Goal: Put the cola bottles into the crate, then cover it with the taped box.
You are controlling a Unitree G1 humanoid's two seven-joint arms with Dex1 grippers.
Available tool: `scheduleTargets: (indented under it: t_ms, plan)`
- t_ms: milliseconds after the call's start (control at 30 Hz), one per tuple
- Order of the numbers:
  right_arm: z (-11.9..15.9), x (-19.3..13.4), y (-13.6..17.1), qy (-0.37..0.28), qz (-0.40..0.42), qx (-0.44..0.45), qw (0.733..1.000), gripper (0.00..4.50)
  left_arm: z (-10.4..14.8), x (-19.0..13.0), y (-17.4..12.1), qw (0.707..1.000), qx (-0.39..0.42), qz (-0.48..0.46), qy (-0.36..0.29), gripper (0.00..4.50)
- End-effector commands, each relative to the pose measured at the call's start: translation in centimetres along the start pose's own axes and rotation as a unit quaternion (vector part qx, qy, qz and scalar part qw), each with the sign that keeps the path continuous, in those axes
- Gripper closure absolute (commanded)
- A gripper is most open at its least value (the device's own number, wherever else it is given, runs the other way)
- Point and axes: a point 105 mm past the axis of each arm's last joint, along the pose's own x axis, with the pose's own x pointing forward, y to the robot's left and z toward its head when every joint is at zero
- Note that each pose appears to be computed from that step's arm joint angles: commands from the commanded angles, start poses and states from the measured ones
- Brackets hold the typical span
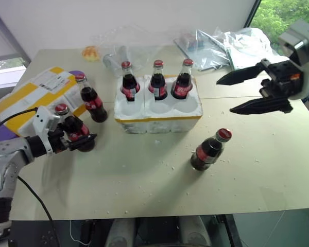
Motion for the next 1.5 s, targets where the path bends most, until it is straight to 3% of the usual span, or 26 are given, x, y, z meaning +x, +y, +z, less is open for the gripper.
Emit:
scheduleTargets:
  t_ms: [33,133,400,767,933,1300,1500]
  plan:
    - [1.7,-0.4,0.6,-0.014,-0.003,-0.035,0.999,0.0,0.8,-0.4,0.1,1.0,0.011,-0.003,-0.008,0.59]
    - [1.9,-0.4,0.4,-0.021,-0.007,-0.036,0.999,0.0,0.9,-0.7,0.2,1.0,0.013,0.001,-0.004,1.67]
    - [1.8,-0.2,-0.1,-0.024,-0.015,-0.042,0.999,0.0,2.6,-1.0,-0.6,1.0,0.014,-0.023,-0.013,1.66]
    - [1.1,0.0,-0.6,-0.029,-0.023,-0.042,0.998,0.0,14.6,1.2,-5.3,0.978,0.055,-0.187,-0.077,1.66]
    - [0.8,0.2,-0.7,-0.035,-0.028,-0.041,0.998,0.0,18.0,3.9,-6.5,0.967,0.08,-0.218,-0.11,1.66]
    - [0.2,-0.1,-0.3,-0.042,-0.058,-0.037,0.997,0.0,16.1,10.0,-3.9,0.971,0.108,-0.194,-0.091,1.66]
    - [0.2,-0.1,-0.1,-0.048,-0.069,-0.033,0.996,0.0,16.4,12.0,-3.9,0.968,0.083,-0.203,-0.12,1.66]
